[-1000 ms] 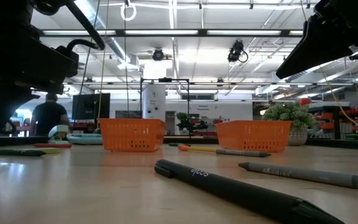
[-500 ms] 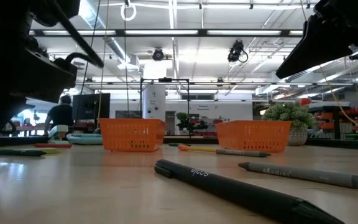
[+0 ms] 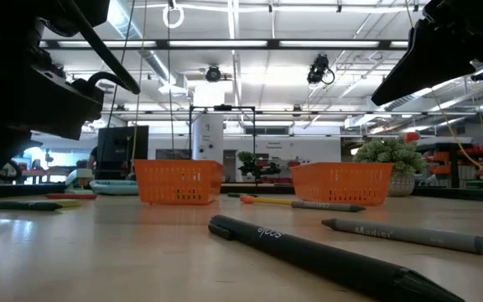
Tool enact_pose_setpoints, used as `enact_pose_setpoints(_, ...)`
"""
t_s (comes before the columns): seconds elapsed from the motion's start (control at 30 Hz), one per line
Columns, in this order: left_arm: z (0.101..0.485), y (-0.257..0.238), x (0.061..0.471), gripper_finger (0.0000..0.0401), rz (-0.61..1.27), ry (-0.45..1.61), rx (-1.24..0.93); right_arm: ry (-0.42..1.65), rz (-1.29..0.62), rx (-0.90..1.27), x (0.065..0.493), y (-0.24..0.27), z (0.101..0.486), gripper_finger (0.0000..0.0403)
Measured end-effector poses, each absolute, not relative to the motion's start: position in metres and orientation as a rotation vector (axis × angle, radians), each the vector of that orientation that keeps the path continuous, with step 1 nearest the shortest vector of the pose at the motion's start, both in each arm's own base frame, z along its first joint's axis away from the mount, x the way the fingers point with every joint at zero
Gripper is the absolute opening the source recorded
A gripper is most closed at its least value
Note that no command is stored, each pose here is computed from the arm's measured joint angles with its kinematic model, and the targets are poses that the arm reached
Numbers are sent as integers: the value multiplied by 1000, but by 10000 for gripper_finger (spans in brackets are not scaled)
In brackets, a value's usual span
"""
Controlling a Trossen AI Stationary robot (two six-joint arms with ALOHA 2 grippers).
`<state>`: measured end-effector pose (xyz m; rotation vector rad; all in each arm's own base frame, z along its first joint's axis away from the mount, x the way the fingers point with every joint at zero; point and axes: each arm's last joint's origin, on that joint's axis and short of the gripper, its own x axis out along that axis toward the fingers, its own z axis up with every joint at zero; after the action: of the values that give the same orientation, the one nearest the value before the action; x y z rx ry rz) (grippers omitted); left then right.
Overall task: Sort crayons/erasers/pens/pencils in bins
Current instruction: Put the white pencil into the bottom left orange bin
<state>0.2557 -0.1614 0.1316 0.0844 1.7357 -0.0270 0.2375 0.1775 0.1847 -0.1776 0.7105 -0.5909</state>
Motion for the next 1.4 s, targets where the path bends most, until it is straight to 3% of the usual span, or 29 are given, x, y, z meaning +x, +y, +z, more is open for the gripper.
enact_pose_setpoints(0.3,134,-158,260,7,-54,1730,112,709,-592,-180,237,177,185,129)
enact_pose_setpoints(0.53,134,-157,260,21,-97,1725,157,708,-592,-180,237,177,185,129)
enact_pose_setpoints(0.83,139,-158,263,8,-154,1729,263,708,-592,-181,237,177,185,129)
enact_pose_setpoints(1.4,169,-167,286,10,-238,1570,443,709,-592,-182,238,177,185,129)
